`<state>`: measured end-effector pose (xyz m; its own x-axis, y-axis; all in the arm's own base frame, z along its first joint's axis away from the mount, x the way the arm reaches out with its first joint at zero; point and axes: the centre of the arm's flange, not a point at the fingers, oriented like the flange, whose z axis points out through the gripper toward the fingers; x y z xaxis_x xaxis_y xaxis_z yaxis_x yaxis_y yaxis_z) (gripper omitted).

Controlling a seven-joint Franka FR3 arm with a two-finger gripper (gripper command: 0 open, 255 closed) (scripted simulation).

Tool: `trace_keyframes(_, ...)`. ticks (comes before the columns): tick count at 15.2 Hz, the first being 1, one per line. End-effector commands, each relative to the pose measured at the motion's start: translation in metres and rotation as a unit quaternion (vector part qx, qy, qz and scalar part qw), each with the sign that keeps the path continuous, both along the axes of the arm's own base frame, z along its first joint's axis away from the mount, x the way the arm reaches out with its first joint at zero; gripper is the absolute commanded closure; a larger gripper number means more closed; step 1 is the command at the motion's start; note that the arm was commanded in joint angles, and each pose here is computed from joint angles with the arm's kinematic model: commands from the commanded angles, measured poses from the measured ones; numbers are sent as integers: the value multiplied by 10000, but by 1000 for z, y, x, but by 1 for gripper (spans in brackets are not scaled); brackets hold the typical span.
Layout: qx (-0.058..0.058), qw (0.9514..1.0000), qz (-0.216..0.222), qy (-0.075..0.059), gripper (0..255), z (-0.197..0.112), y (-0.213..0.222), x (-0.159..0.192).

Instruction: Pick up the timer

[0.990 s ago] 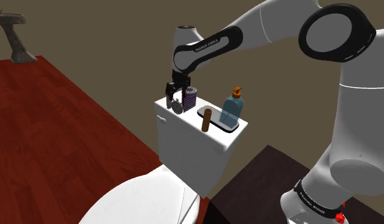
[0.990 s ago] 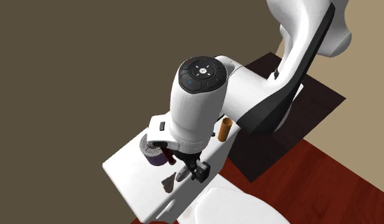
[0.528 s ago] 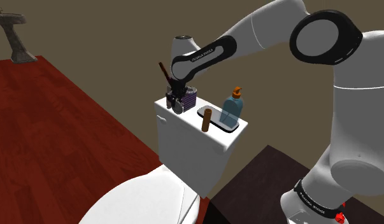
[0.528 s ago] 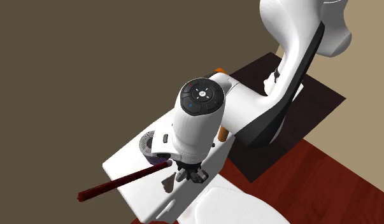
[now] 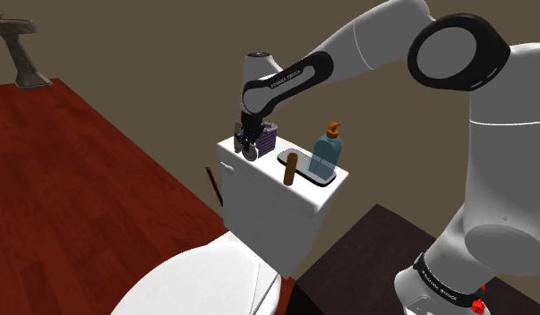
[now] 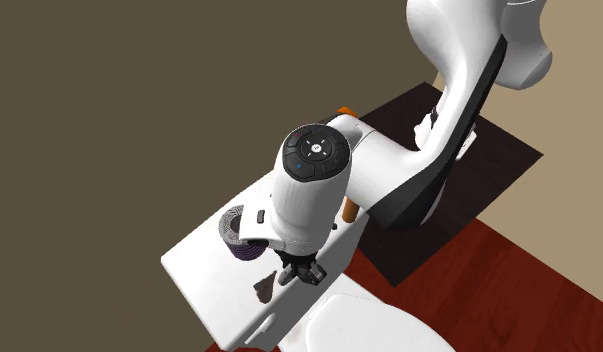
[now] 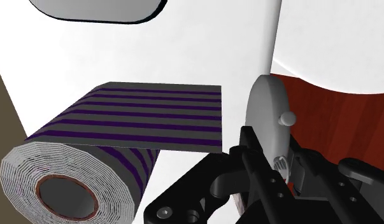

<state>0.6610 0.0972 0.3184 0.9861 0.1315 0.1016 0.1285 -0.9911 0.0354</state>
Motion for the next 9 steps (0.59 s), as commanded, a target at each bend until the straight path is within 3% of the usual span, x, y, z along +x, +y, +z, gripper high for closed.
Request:
trace_keyframes(1,-1,10000,2,27,255,6,-4,-2)
trace_keyframes(9,-1,10000,2,27,255,48,-4,-2)
